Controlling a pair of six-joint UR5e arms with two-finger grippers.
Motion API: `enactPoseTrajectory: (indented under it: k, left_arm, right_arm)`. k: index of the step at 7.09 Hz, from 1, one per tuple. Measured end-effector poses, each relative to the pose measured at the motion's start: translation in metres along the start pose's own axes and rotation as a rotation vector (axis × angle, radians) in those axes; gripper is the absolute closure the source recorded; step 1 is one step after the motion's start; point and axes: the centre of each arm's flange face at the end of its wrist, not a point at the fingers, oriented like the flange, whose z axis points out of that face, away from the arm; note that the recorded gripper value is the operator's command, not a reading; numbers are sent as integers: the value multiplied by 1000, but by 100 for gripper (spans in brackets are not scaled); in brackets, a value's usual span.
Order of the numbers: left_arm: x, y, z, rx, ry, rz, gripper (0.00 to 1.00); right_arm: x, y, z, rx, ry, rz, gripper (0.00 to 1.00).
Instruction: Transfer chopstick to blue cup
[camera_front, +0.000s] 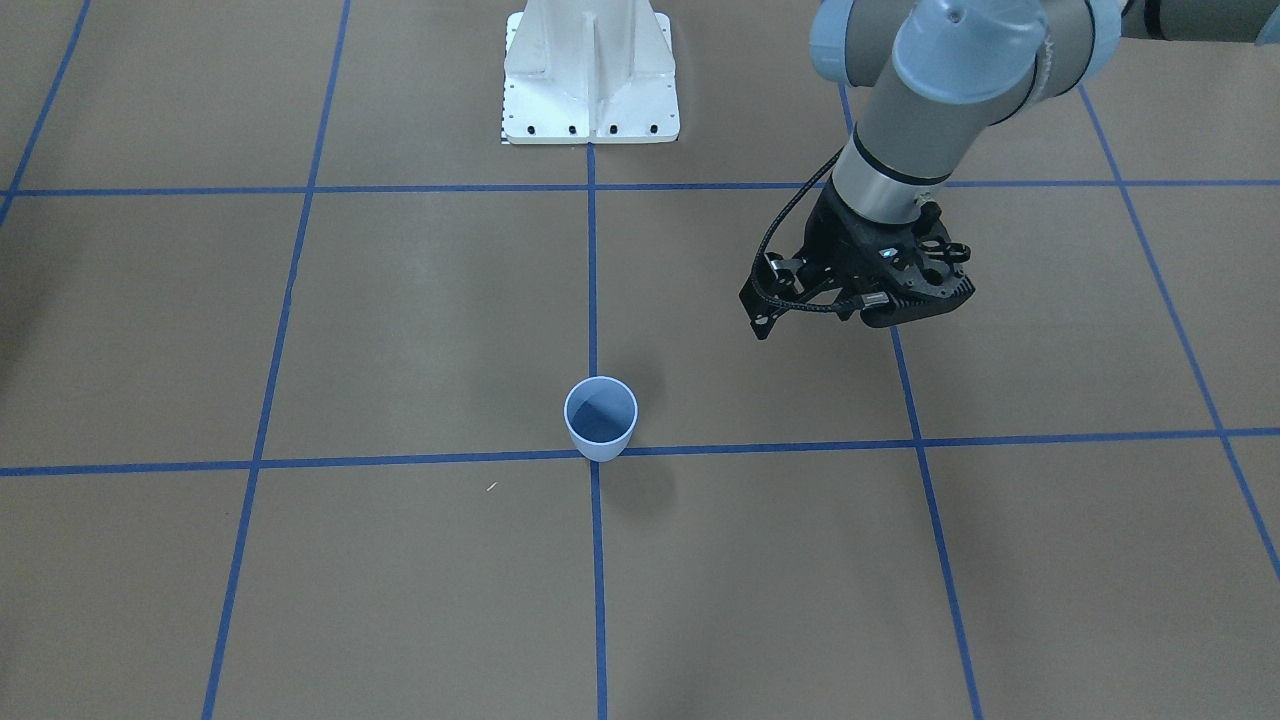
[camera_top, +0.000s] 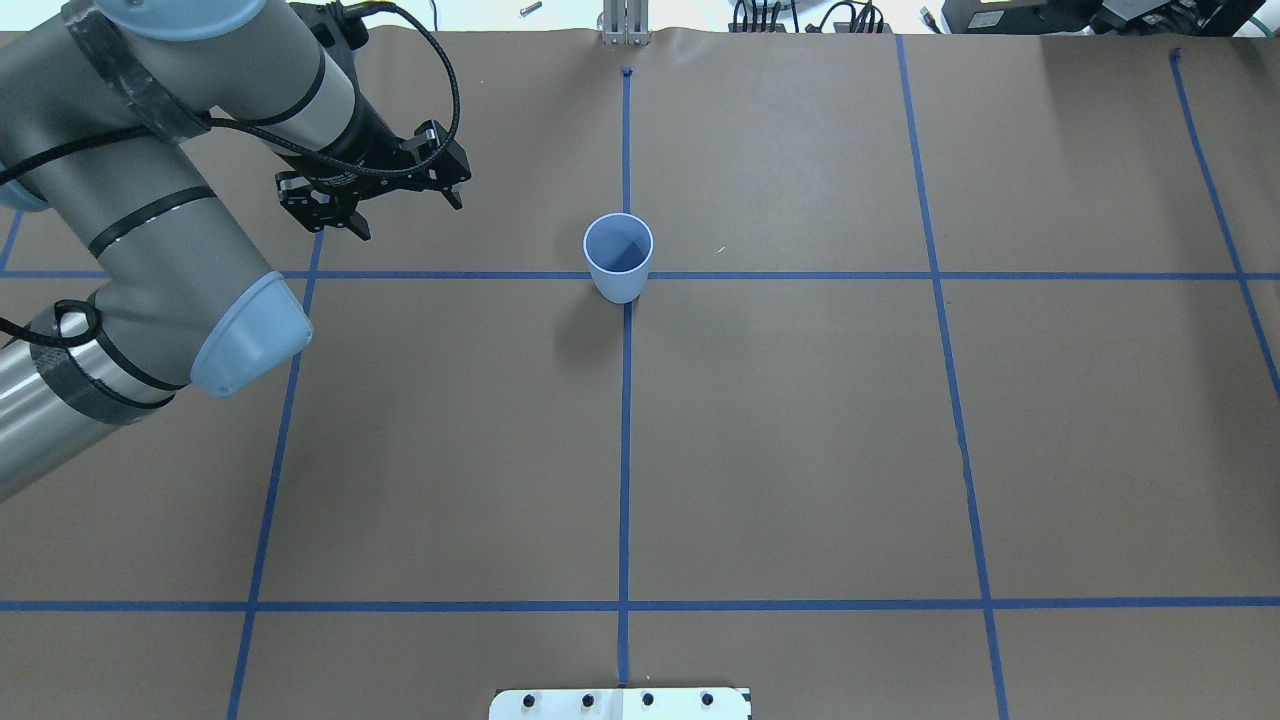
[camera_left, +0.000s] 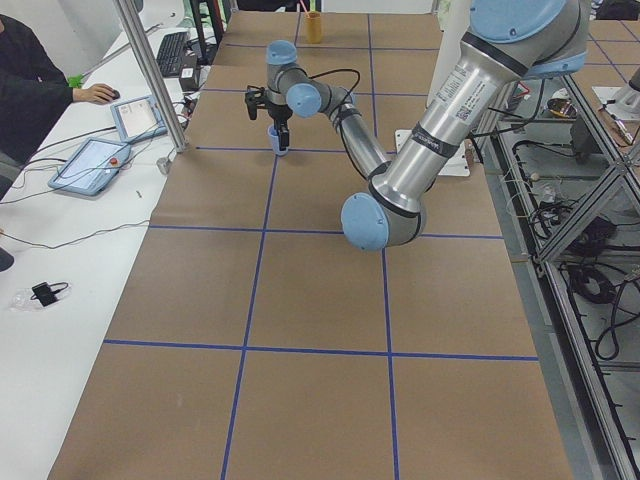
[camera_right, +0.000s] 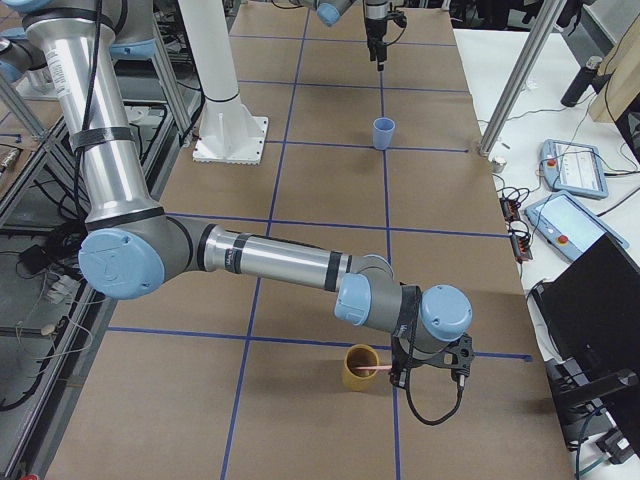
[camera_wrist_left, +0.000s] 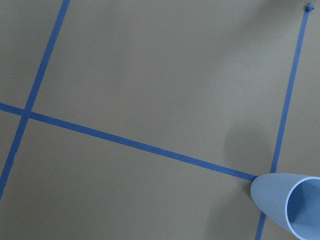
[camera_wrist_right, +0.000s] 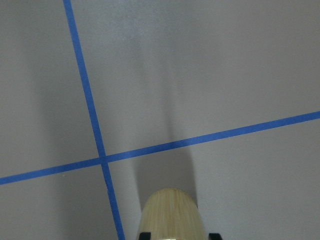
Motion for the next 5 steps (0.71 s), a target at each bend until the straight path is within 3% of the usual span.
enactPoseTrajectory:
  k: [3,5]
  left_arm:
    - [0,0,0,0,-1,0,2]
    - [0,0,1,0,-2,-1,2]
  right_arm:
    - [1,0,0,0,2,-4,88]
    - [0,-1,-4,8,11,-5,88]
